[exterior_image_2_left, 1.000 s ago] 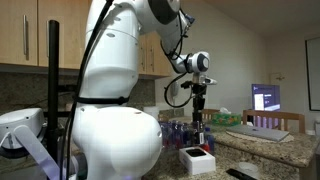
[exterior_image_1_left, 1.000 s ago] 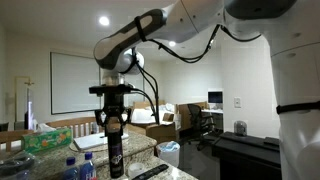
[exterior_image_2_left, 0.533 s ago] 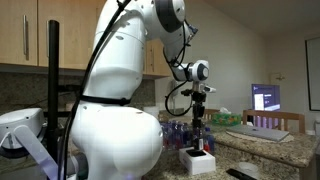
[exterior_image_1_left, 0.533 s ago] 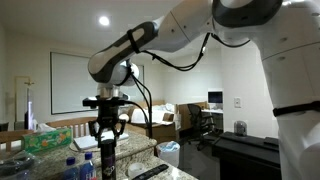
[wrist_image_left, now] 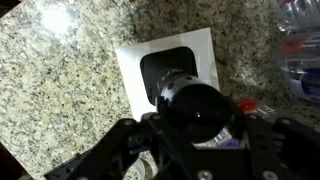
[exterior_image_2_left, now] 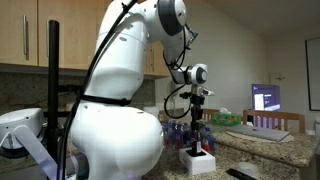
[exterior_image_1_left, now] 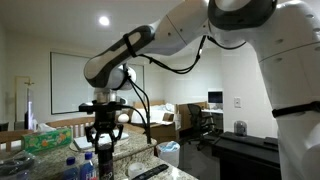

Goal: Stack the objects to the right of the box on top of the box

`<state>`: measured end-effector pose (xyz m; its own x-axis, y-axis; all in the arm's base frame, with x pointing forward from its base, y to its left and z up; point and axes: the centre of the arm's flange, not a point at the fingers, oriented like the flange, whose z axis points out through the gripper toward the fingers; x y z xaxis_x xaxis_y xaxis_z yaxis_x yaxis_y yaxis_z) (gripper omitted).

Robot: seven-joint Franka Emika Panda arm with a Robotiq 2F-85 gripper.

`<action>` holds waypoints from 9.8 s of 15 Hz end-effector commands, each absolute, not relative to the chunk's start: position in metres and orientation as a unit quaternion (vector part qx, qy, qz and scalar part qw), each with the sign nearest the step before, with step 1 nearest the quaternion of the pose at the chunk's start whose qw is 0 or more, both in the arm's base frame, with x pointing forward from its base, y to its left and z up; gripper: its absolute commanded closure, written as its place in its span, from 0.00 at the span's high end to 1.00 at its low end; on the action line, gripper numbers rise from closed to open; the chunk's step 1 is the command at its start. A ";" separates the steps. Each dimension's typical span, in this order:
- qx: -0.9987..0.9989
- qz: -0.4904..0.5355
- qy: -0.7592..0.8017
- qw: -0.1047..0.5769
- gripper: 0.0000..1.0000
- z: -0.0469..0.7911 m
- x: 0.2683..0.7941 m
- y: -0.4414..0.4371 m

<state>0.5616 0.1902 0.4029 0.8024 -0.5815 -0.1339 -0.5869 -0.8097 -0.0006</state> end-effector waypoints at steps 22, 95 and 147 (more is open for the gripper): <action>-0.898 -0.069 0.428 0.073 1.00 0.535 0.534 0.019; -0.969 0.051 0.238 -0.036 0.23 0.186 0.634 -0.053; -0.993 0.029 0.108 0.039 0.04 0.452 0.531 0.158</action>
